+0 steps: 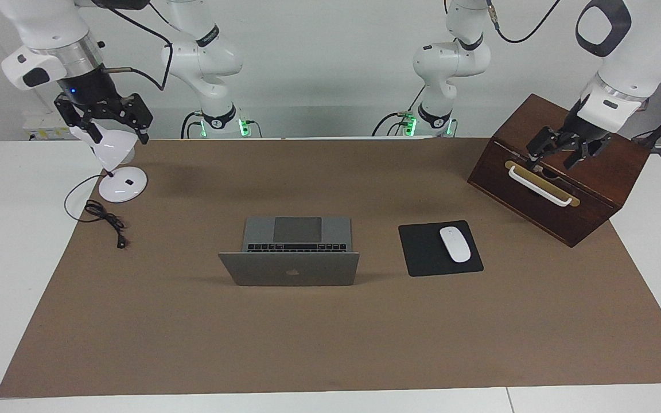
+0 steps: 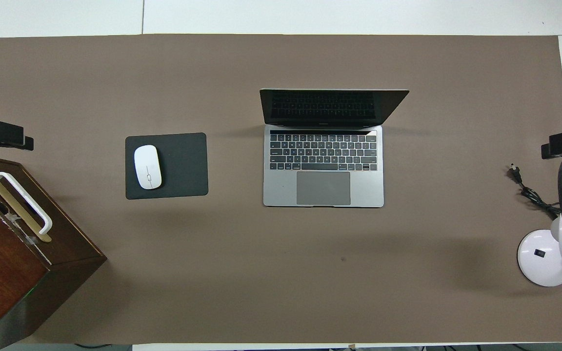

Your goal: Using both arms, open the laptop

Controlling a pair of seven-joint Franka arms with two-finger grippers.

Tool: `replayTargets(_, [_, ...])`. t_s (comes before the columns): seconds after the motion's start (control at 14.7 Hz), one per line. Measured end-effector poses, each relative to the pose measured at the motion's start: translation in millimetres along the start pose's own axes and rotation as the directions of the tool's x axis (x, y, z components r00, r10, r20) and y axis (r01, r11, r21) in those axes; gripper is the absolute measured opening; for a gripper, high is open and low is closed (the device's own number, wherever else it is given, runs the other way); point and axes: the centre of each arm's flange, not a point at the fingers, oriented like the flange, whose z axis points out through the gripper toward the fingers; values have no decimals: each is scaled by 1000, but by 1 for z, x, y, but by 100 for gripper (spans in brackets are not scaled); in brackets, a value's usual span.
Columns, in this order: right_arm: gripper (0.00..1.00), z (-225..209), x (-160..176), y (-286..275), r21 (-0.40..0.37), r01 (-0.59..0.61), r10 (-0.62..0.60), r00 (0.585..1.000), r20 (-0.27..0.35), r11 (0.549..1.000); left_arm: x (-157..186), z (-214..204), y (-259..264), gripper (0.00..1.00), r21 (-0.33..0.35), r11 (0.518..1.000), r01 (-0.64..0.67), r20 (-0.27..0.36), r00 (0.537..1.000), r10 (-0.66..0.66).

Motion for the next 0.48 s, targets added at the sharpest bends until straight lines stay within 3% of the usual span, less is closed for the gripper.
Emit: replayTargets(0.48, [100, 0, -2, -2, -1, 4, -4, 1000, 13, 1000, 0, 0, 0, 100, 0, 1000, 1, 0, 1000, -1])
